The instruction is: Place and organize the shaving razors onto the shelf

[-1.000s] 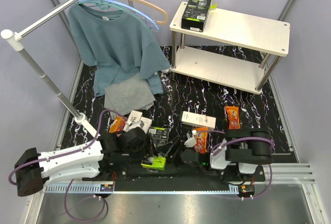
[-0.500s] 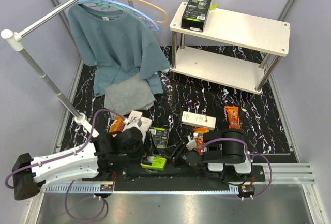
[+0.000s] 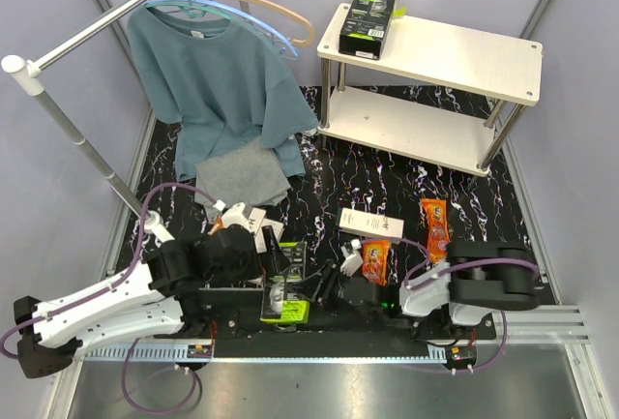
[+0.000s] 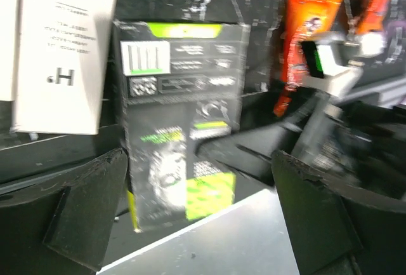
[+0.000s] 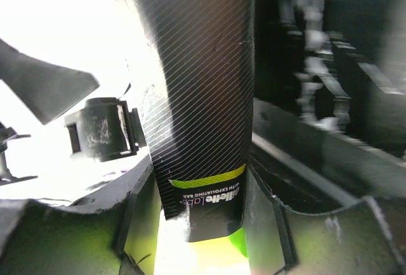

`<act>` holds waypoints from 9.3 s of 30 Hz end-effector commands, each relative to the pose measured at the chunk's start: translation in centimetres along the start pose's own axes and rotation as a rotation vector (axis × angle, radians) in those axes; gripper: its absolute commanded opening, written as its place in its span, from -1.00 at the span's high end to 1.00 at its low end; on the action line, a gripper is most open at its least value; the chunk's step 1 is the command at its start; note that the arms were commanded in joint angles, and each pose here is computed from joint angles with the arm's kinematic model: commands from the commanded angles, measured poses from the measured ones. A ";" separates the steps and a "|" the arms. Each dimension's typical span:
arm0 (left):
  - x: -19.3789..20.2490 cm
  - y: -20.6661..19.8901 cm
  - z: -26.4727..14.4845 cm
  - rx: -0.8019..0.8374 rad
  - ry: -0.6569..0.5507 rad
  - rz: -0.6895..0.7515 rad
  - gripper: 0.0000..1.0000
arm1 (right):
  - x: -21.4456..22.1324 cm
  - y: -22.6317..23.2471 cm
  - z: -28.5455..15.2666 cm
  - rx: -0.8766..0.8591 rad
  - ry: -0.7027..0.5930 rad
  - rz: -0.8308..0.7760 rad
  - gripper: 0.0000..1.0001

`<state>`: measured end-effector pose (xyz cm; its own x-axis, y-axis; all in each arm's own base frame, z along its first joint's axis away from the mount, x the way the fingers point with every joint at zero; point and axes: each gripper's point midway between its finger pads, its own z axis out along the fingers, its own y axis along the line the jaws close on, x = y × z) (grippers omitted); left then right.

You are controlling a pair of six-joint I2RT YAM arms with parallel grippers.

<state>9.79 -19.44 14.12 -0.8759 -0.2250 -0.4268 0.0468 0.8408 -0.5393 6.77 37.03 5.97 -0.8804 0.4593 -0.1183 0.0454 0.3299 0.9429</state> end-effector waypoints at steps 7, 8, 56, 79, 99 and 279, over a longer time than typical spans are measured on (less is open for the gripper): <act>-2.9 1.7 -2.0 -0.076 -0.140 0.025 -0.98 | -2.0 10.4 -3.2 -0.112 -0.059 -0.133 0.32; -3.2 1.6 -2.3 -0.062 -0.158 0.016 -0.98 | -2.4 10.0 -3.4 -0.087 -0.075 -0.158 0.31; -2.8 -11.2 -5.7 0.802 -0.237 0.078 1.00 | -1.9 16.5 -10.5 -0.389 0.045 -0.324 -0.70; -7.2 -10.3 -10.7 0.856 -0.444 -0.097 1.00 | 0.9 12.8 -9.2 -0.364 0.177 -0.261 -0.58; -7.8 -9.0 -10.3 0.766 -0.468 -0.090 0.76 | 1.3 12.8 -8.8 -0.365 0.190 -0.273 0.56; -0.6 3.2 1.7 -0.261 -0.079 0.132 -0.98 | -55.3 26.1 -13.7 -0.062 -0.392 -0.072 0.24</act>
<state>10.76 -16.41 10.15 -0.8454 -0.1063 -0.5235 0.0154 0.9747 -0.2229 52.28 8.45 39.29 -0.6443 0.7414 -0.1877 0.0220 0.2633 0.9645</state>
